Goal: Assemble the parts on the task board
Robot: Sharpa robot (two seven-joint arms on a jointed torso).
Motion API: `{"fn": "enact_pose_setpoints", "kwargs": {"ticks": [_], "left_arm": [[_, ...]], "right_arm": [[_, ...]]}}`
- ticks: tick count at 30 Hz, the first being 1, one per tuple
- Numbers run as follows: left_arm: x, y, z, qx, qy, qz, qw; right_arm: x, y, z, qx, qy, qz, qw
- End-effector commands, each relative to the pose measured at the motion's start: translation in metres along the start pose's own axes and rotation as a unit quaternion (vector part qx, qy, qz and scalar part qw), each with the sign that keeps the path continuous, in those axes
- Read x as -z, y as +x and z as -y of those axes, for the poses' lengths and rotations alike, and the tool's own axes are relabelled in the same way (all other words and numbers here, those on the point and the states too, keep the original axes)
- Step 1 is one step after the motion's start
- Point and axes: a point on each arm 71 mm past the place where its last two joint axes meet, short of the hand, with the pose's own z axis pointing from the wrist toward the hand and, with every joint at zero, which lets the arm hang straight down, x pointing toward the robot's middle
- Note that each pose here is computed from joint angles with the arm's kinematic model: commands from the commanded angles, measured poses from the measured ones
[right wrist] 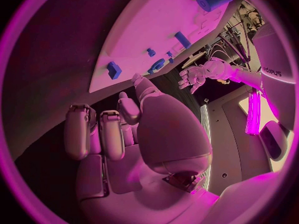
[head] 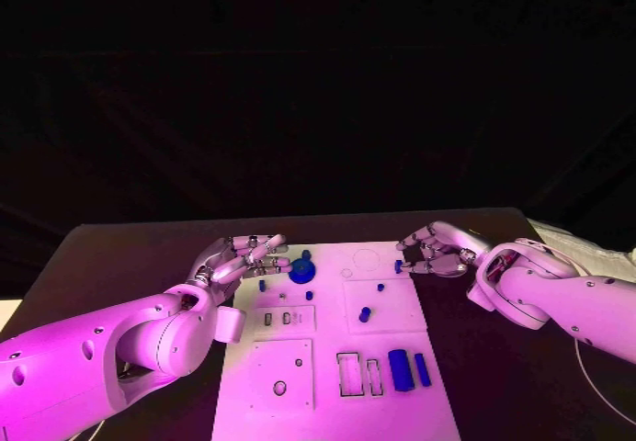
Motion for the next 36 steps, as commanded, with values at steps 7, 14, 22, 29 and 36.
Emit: {"fn": "enact_pose_setpoints", "kwargs": {"ticks": [7,14,22,29,36], "left_arm": [[-0.0012,0.0024,-0.0012,0.007,0.004,-0.011,1.0],[-0.0017,0.003,-0.0017,0.007,0.004,-0.012,1.0],[-0.0018,0.0033,-0.0019,0.007,0.003,-0.012,1.0],[-0.0019,0.0032,-0.002,0.007,0.003,-0.012,1.0],[-0.0019,0.0031,-0.002,0.007,0.003,-0.012,1.0]], "right_arm": [[-0.004,0.007,0.011,-0.009,0.009,-0.021,1.0],[-0.007,0.013,0.016,-0.005,0.016,-0.027,0.999],[-0.011,0.018,0.018,-0.002,0.022,-0.032,0.999],[-0.014,0.022,0.017,-0.003,0.022,-0.037,0.999],[-0.016,0.024,0.016,-0.002,0.023,-0.039,0.999]]}}
